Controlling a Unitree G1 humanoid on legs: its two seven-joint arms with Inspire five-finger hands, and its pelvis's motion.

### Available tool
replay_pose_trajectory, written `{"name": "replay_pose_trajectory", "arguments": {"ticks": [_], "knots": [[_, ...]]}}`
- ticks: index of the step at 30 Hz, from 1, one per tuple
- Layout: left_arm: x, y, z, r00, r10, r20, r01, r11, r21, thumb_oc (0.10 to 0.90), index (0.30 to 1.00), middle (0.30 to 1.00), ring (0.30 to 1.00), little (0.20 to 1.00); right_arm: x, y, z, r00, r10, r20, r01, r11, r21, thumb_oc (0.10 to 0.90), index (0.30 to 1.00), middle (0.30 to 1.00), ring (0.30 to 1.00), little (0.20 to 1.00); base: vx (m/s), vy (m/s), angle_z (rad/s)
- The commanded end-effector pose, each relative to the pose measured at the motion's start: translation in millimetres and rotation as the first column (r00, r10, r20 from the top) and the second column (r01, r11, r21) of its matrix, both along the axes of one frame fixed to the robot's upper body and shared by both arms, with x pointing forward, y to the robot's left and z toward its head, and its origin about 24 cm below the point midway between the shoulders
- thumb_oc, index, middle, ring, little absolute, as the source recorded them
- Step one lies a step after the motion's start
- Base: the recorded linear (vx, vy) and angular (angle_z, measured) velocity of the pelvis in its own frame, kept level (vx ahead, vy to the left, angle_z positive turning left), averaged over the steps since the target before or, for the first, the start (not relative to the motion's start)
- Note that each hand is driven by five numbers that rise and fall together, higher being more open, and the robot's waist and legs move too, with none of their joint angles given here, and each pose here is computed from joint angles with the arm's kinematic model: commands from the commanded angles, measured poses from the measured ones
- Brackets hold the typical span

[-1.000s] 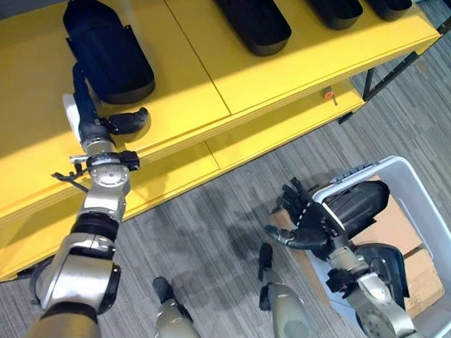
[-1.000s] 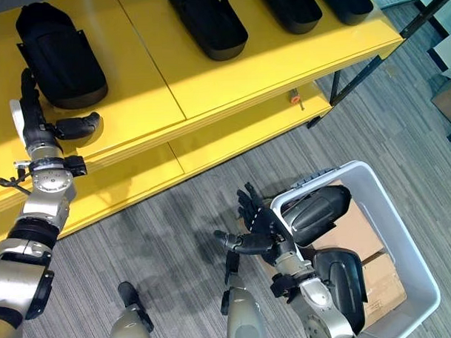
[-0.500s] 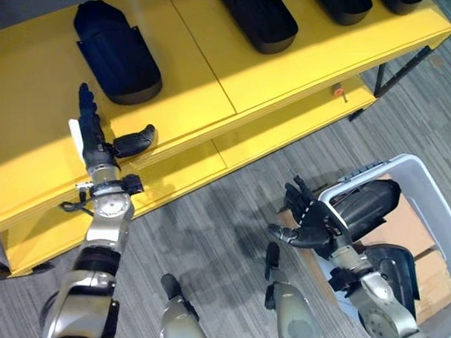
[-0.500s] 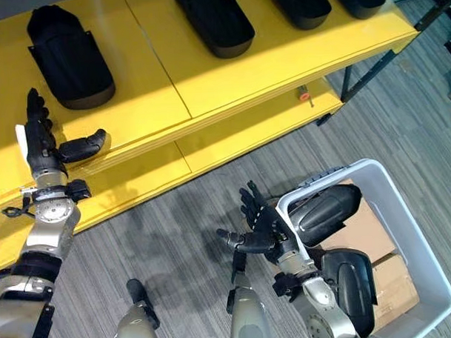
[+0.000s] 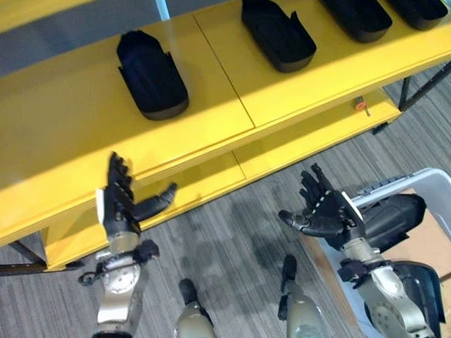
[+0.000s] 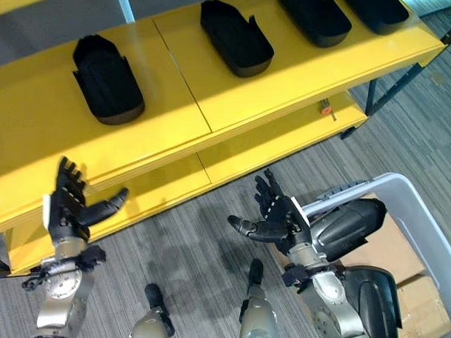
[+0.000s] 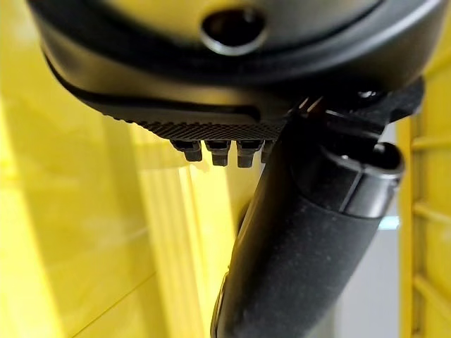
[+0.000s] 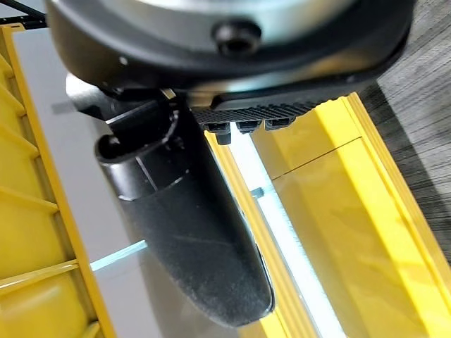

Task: Move parts from the plastic box to the shelf.

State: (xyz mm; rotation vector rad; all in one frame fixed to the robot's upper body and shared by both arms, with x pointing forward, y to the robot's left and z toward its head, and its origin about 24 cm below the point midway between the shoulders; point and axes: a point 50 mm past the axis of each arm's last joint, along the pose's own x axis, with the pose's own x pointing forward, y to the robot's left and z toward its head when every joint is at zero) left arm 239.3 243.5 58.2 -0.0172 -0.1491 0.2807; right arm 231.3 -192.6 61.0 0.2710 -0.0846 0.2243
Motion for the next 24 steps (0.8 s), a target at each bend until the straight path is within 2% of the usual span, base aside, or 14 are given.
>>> {"name": "replay_pose_trajectory", "arguments": {"ticks": [1, 6, 12, 16, 21, 24], "knots": [[4.9, -2.2, 29.4, 0.984, -0.076, 0.164, 0.077, 0.997, 0.000, 0.900, 1.000, 1.000, 1.000, 1.000, 1.5, 0.6, 49.9, 0.964, -0.005, 0.267, 0.003, 1.000, 0.008, 0.900, 1.000, 1.000, 1.000, 1.000, -0.01, -0.076, -0.05], [-9.4, -18.6, 21.6, 0.972, -0.177, 0.156, 0.192, 0.978, -0.084, 0.900, 1.000, 1.000, 1.000, 1.000, 3.0, -2.2, 56.3, 0.955, -0.001, 0.298, 0.011, 0.999, -0.032, 0.900, 1.000, 1.000, 1.000, 1.000, 0.01, -0.121, -0.09], [-11.4, -26.7, 29.9, 0.954, -0.226, 0.197, 0.249, 0.964, -0.096, 0.900, 1.000, 1.000, 1.000, 1.000, 10.4, 3.8, 69.3, 0.934, 0.034, 0.355, -0.002, 0.996, -0.090, 0.900, 1.000, 1.000, 1.000, 1.000, 0.02, -0.168, -0.29], [-15.8, -29.4, 29.1, 0.949, -0.249, 0.196, 0.276, 0.953, -0.123, 0.900, 1.000, 1.000, 1.000, 1.000, 16.8, 5.9, 65.8, 0.943, 0.039, 0.329, -0.018, 0.998, -0.068, 0.900, 1.000, 1.000, 1.000, 1.000, 0.13, -0.188, -0.73], [-22.5, -26.6, 22.7, 0.954, -0.254, 0.158, 0.274, 0.954, -0.121, 0.900, 1.000, 1.000, 1.000, 1.000, 16.7, 2.6, 58.6, 0.955, 0.021, 0.295, -0.008, 0.999, -0.044, 0.900, 1.000, 1.000, 1.000, 1.000, 0.07, 0.030, -0.65], [-24.4, -26.3, 26.8, 0.950, -0.264, 0.165, 0.283, 0.954, -0.102, 0.900, 1.000, 1.000, 1.000, 1.000, 18.7, 7.3, 56.7, 0.960, 0.039, 0.278, -0.047, 0.999, 0.023, 0.900, 1.000, 1.000, 1.000, 1.000, 0.02, 0.146, -0.54]]}}
